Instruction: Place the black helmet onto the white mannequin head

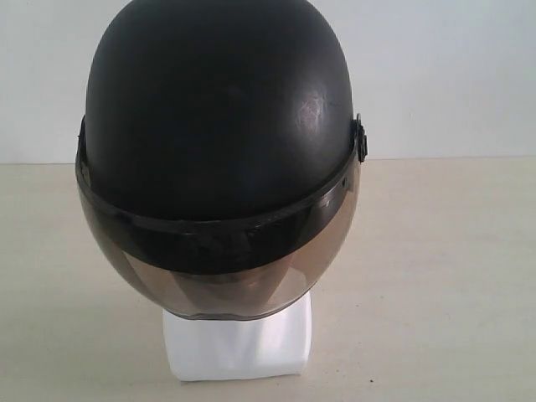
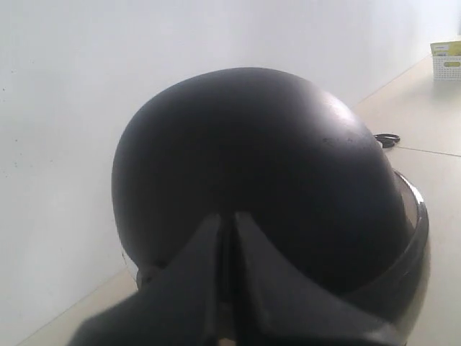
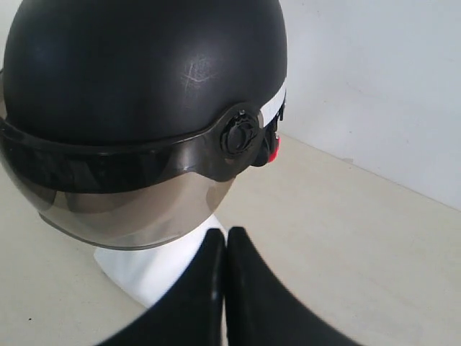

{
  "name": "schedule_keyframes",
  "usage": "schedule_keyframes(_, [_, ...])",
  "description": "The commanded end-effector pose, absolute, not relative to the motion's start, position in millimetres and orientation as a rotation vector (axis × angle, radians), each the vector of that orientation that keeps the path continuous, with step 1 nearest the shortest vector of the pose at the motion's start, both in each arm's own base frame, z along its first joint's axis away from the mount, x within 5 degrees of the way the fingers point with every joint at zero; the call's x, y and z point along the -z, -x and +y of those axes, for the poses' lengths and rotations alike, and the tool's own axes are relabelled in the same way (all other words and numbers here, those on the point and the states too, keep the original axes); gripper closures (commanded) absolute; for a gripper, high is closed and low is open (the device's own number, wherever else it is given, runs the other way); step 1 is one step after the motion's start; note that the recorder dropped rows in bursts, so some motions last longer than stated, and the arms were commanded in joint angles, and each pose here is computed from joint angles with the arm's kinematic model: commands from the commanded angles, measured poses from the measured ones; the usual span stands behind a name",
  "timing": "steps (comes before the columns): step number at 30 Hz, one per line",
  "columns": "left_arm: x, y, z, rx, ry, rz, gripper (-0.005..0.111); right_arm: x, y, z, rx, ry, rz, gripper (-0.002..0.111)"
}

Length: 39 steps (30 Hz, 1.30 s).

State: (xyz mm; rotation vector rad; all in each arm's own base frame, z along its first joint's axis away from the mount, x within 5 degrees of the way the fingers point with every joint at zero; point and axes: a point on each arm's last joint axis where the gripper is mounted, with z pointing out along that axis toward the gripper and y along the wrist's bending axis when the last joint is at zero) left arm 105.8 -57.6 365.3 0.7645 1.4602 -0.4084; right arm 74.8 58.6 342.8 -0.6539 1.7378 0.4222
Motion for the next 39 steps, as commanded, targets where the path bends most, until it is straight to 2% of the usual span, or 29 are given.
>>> schedule_keyframes(1, [-364, -106, -56, 0.406, -0.739, 1.463, 0.102, -342, -74, 58, -0.433, 0.645, 1.733, 0.109])
schedule_keyframes(20, [-364, -106, -57, 0.410, -0.744, 1.462, 0.102, -347, -66, 48, -0.413, 0.604, 1.679, 0.109])
schedule_keyframes(27, [-364, -106, -57, 0.410, -0.744, 1.462, 0.102, -352, -59, 15, -0.201, 0.214, 1.633, 0.109])
schedule_keyframes(30, [-364, -106, -57, 0.410, -0.744, 1.462, 0.102, -338, -55, 6, -0.115, 0.047, 1.617, 0.109])
schedule_keyframes(33, [-364, -106, -57, 0.410, -0.744, 1.462, 0.102, -293, -61, -2, -0.030, -0.098, 1.687, 0.109])
schedule_keyframes(39, [-364, -105, -57, 0.412, -0.746, 1.462, 0.102, -236, -70, -4, 0.012, -0.091, 1.731, 0.109])
